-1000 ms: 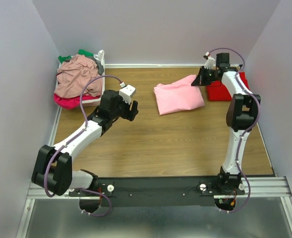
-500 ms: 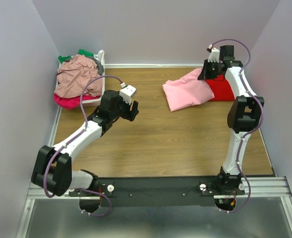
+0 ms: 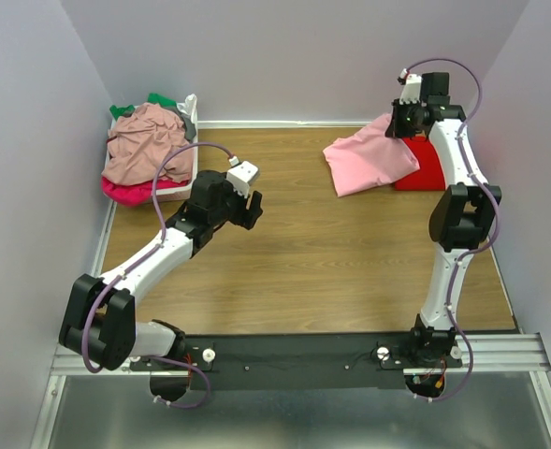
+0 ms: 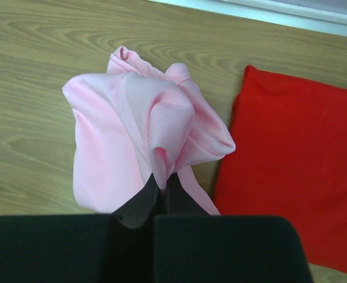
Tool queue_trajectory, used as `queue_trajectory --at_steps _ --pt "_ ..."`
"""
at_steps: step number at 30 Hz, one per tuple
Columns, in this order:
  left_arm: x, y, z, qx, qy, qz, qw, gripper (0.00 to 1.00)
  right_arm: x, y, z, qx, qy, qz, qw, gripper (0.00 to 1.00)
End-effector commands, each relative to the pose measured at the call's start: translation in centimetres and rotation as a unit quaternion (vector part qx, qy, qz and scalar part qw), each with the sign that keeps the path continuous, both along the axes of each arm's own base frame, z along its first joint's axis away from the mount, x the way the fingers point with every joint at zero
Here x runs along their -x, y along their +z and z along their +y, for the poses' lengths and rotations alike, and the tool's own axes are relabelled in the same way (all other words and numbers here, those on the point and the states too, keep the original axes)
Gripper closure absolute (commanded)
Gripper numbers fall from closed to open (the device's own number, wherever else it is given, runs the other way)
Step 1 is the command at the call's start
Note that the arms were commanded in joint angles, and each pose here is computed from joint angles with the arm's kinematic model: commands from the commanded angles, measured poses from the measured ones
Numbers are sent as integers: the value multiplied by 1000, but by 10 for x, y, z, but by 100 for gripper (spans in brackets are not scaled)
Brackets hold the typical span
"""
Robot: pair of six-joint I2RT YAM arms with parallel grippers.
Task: Fold and stack the t-shirts
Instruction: Neatly place the folded tshirt to the corner
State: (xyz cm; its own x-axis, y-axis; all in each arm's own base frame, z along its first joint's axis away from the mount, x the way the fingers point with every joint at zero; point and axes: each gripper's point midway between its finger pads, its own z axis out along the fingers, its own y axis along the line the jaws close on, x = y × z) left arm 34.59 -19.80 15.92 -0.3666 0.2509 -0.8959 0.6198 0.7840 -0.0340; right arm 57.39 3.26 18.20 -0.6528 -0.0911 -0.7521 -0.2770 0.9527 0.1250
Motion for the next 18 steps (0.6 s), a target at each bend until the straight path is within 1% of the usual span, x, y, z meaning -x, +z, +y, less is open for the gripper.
queue_trajectory --at_steps 1,12,18 --pt "3 13 -6 8 -16 -13 1000 26 2 39 -20 46 -26 -37 998 100" --pt "4 14 -8 6 -18 -15 1000 26 4 77 -38 91 -53 -77 991 100" --pt "5 13 -9 5 -20 -13 1000 26 5 90 -47 114 -67 -90 987 100"
